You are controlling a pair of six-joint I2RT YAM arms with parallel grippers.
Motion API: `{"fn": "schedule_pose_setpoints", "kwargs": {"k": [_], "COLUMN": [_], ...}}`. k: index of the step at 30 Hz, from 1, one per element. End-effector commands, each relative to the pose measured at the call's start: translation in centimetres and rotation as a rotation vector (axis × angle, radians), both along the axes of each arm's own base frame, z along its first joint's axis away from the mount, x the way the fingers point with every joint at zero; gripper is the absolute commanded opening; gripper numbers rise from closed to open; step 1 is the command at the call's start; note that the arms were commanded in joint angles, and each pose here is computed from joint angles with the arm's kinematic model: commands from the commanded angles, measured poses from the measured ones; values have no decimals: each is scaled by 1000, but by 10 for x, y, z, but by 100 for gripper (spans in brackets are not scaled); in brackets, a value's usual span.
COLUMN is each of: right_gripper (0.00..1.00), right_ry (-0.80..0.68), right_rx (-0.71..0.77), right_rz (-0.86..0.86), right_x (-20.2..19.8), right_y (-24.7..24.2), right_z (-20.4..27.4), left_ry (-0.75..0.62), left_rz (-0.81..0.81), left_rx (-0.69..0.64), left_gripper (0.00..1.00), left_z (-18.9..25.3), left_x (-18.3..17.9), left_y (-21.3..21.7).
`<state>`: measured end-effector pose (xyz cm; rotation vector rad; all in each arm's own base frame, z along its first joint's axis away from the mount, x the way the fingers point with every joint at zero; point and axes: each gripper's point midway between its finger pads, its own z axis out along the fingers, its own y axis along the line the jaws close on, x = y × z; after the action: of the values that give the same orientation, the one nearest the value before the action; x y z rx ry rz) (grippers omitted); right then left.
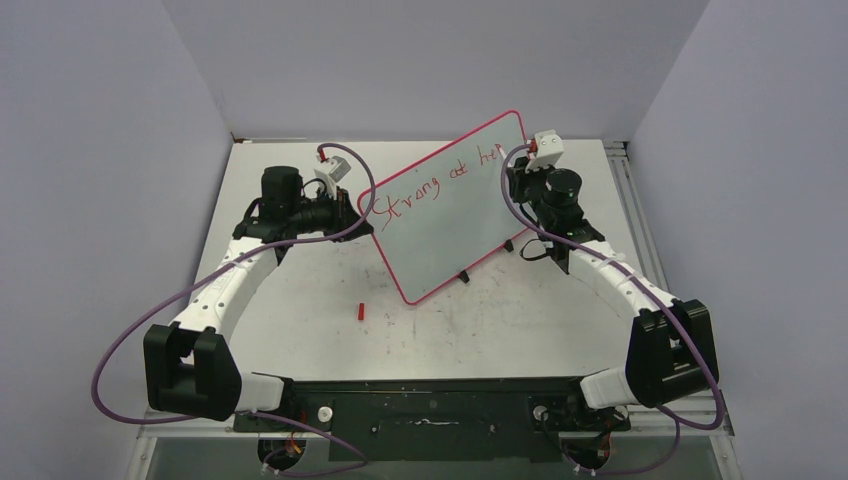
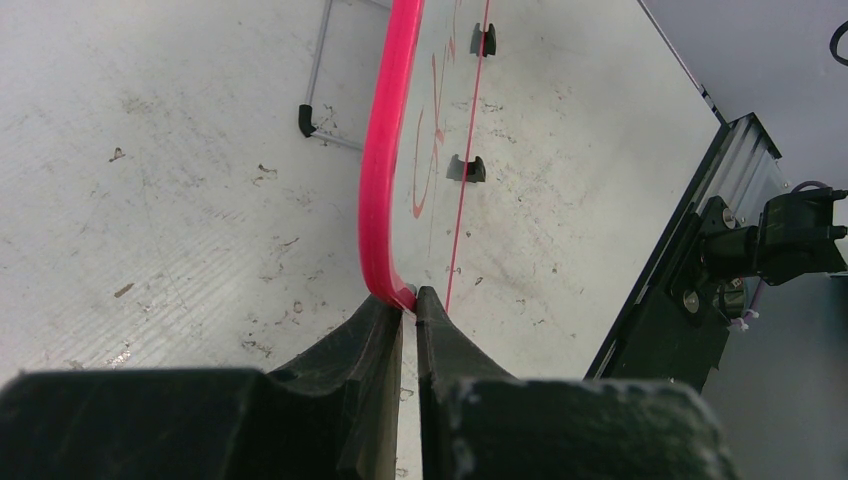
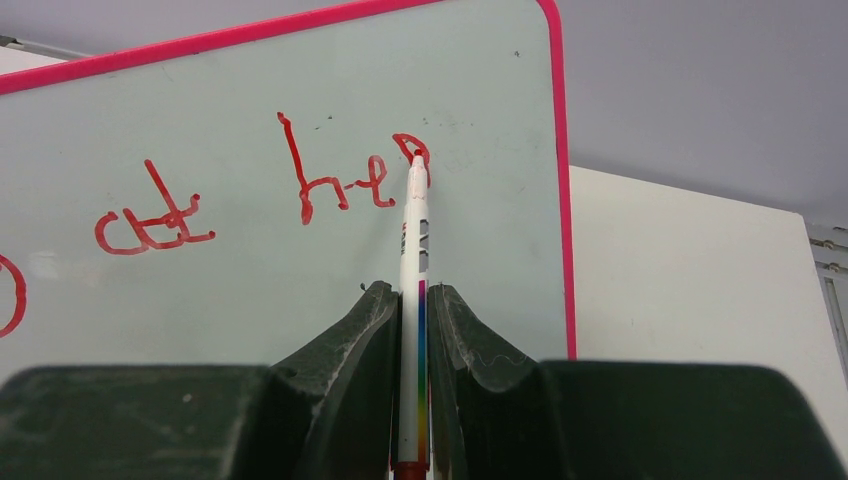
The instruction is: Write a sentence on the whiteboard
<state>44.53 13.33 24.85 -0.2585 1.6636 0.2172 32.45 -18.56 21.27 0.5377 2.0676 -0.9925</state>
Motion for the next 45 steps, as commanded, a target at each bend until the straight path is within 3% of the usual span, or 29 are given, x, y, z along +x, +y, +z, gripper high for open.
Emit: {"fn": "schedule_pose_setpoints", "kwargs": {"k": [1, 24, 45], "right_gripper": [5, 5, 5], "right_ry": [-87, -28, -120], "right_rx": [18, 0, 3], "right_rz": [6, -38, -58], "right_x": [8, -3, -2], "right_y": [7, -5, -9], "right_z": [30, -2, 40], "left_ry": [-46, -50, -57], "left_rz": [-34, -34, -24], "left_rx": [-5, -5, 0], "left_gripper": [0, 0, 0], "left_z": [12, 13, 14], "left_x": [2, 2, 3], "left_y": [-6, -6, -5]}}
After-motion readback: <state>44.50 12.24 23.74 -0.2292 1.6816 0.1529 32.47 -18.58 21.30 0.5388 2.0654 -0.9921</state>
